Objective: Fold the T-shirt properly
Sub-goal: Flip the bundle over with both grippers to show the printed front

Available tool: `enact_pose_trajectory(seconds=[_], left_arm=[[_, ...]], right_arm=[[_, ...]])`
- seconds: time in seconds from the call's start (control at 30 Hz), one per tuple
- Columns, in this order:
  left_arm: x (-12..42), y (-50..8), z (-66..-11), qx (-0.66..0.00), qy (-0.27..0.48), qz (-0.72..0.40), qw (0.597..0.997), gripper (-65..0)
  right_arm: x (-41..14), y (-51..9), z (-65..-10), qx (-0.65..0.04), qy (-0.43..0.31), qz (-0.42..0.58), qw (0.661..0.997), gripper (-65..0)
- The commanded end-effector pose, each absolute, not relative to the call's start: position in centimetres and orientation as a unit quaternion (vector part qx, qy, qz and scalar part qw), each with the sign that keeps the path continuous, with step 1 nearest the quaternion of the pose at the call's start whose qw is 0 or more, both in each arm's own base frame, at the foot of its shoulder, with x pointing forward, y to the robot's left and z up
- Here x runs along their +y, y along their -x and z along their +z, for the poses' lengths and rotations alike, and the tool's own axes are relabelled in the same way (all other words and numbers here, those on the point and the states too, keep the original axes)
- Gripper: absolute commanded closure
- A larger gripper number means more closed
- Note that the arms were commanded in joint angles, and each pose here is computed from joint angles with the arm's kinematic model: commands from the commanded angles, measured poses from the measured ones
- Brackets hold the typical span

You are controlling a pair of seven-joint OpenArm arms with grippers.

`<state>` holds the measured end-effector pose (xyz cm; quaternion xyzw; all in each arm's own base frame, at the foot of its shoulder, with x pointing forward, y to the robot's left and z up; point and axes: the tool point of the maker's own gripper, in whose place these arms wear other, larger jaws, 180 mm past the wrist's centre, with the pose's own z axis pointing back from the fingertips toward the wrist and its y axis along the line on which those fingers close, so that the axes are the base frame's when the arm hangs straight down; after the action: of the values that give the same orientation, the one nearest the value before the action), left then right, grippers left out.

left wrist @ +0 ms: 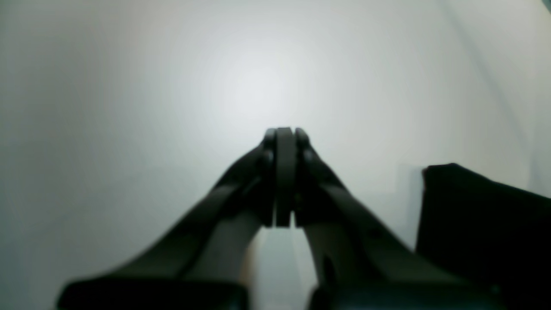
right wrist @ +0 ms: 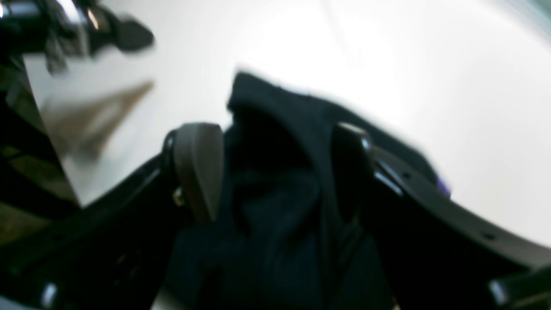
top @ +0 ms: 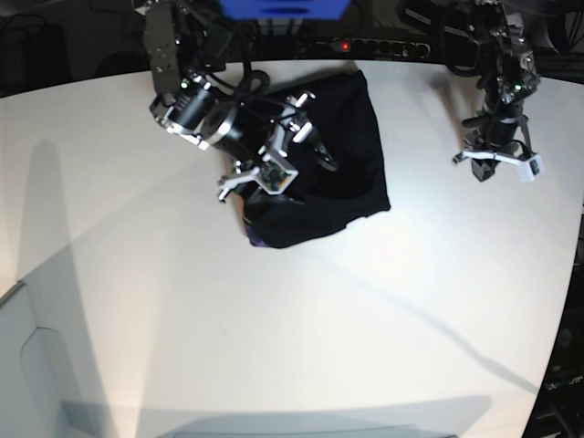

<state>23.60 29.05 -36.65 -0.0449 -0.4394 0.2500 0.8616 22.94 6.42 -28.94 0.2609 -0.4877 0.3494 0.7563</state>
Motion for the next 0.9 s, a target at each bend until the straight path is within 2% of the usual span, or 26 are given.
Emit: enact_pose_trajectory(seconds=[0.0,0.23,0.4,0.53,0.73,0.87], left_arm=[[29.2,-24.1,-35.7,-0.455,0.044,0.242,0.856,0.0],[29.0,-24.2,-35.6,-0.456,0.046,0.242,0.855,0.0],[29.3,-24.4,-35.4,-0.460,0.045,0.242,0.853,0.0],[29.3,-24.5,-35.3,-0.461,0.044,0.241,0.853,0.0],[29.3,-24.5,-35.3,-0.461,0.044,0.241,0.853,0.0],[29.4,-24.5,-35.3,-0.461,0.044,0.241,0.853,0.0]], right_arm=[[6.7,-22.9,-27.8,-0.505,-0.273,0.345,0.743,-40.4],[3.6,-22.4,-30.0,-0.484,-0.249,0.308,0.780,-40.4],[3.3,-21.4,-30.8,-0.470,-0.250,0.308,0.788,-40.3],[4.9,-19.8,-31.0,-0.456,-0.272,0.327,0.781,-40.2],[8.3,-16.1,-31.1,-0.426,-0.311,0.416,0.741,-40.2],[8.7,-15.1,-31.3,-0.417,-0.315,0.442,0.729,-40.5]])
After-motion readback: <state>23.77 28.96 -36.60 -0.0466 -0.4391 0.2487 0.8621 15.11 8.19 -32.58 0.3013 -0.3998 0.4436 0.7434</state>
